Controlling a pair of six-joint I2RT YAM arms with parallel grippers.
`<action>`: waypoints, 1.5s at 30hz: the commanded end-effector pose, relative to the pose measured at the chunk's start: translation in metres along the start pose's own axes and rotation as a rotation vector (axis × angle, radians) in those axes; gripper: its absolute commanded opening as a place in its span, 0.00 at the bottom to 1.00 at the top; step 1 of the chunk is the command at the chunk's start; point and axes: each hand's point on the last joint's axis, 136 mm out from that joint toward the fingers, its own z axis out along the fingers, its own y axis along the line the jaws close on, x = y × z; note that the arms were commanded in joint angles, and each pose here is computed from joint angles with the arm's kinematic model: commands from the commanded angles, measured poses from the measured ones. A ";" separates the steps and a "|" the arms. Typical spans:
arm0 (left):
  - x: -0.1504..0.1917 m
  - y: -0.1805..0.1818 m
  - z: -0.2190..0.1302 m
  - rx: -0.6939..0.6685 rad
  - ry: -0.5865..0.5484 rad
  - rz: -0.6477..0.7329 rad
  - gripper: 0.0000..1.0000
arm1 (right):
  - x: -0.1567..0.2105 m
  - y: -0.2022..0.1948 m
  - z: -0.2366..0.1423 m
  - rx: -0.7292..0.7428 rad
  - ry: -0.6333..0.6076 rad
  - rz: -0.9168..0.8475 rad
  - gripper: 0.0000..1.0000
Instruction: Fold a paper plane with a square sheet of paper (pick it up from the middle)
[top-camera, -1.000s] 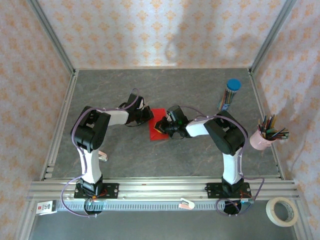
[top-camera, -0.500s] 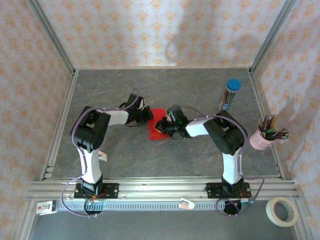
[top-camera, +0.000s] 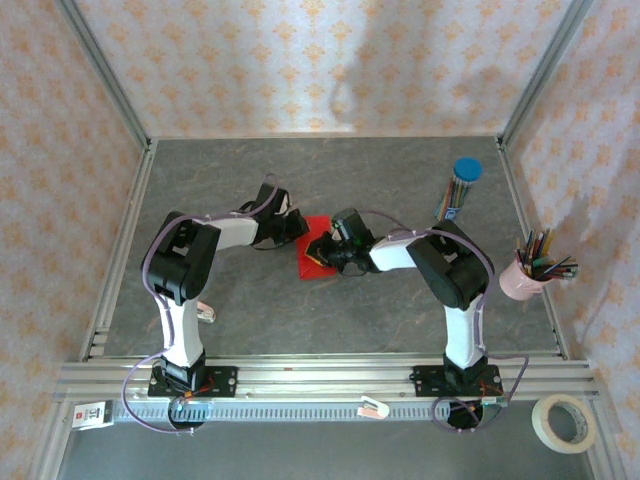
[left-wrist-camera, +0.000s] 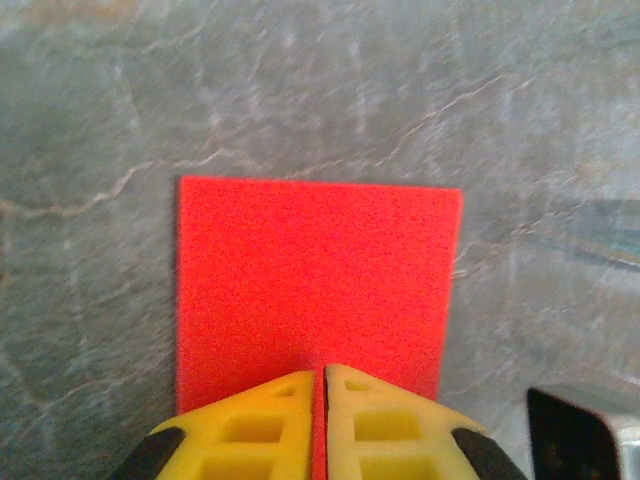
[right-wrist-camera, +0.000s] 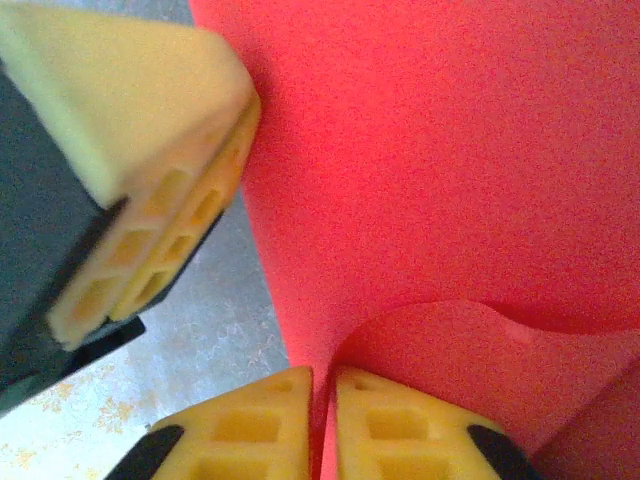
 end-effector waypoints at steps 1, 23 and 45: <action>-0.033 -0.028 -0.034 0.036 -0.102 -0.006 0.13 | 0.011 -0.053 0.008 0.177 0.022 0.047 0.16; -0.009 -0.009 -0.080 0.102 -0.162 -0.037 0.15 | 0.016 -0.097 -0.001 0.374 0.019 0.039 0.22; 0.057 0.004 -0.032 0.029 0.016 0.012 0.00 | 0.016 -0.109 -0.003 0.447 0.017 0.036 0.00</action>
